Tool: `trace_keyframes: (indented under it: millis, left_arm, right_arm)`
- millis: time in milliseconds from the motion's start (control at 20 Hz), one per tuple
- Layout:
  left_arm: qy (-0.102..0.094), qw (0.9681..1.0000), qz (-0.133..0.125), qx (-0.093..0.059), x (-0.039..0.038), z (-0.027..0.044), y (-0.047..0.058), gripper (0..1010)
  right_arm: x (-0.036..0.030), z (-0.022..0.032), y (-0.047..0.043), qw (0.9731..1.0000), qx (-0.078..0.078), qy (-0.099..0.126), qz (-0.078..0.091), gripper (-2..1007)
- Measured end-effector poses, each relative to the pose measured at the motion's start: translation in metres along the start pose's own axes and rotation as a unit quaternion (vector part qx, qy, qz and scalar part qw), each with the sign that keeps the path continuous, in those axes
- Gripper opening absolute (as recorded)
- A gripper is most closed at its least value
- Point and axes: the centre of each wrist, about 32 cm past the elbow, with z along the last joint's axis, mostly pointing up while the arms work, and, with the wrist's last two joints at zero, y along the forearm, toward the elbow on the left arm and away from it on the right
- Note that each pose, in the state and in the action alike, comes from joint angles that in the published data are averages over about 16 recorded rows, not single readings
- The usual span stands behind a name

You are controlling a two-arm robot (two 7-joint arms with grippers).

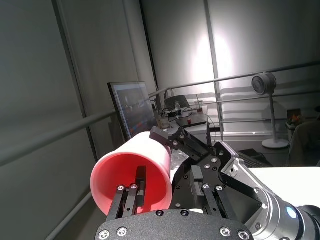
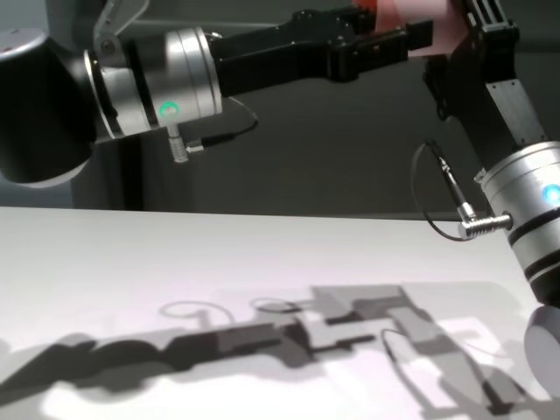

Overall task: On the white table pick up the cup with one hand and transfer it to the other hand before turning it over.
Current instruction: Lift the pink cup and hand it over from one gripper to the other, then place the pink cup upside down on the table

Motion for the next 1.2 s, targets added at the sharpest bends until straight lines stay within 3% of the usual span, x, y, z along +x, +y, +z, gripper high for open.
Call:
trace_keyframes:
  millis: [400,750,1000,1200]
  left_arm:
    - [0.002,0.9997,0.023,0.006,-0.0118,-0.0003,0.017,809]
    - [0.000,0.9976,0.067,0.015,-0.0295,0.0010,0.036,953]
    - [-0.003,0.9924,0.120,0.024,-0.0448,0.0032,0.050,996]
    - [-0.002,0.9837,0.177,0.033,-0.0580,0.0049,0.059,1001]
  right_arm:
    - [0.0000,0.0000,0.0000,1.0000,0.000,0.000,0.000,760]
    - [0.0000,0.0000,0.0000,1.0000,0.000,0.000,0.000,760]
    - [0.0000,0.0001,0.0000,1.0000,0.000,0.000,0.000,760]
    - [0.0000,0.0001,0.0000,1.0000,0.000,0.000,-0.001,760]
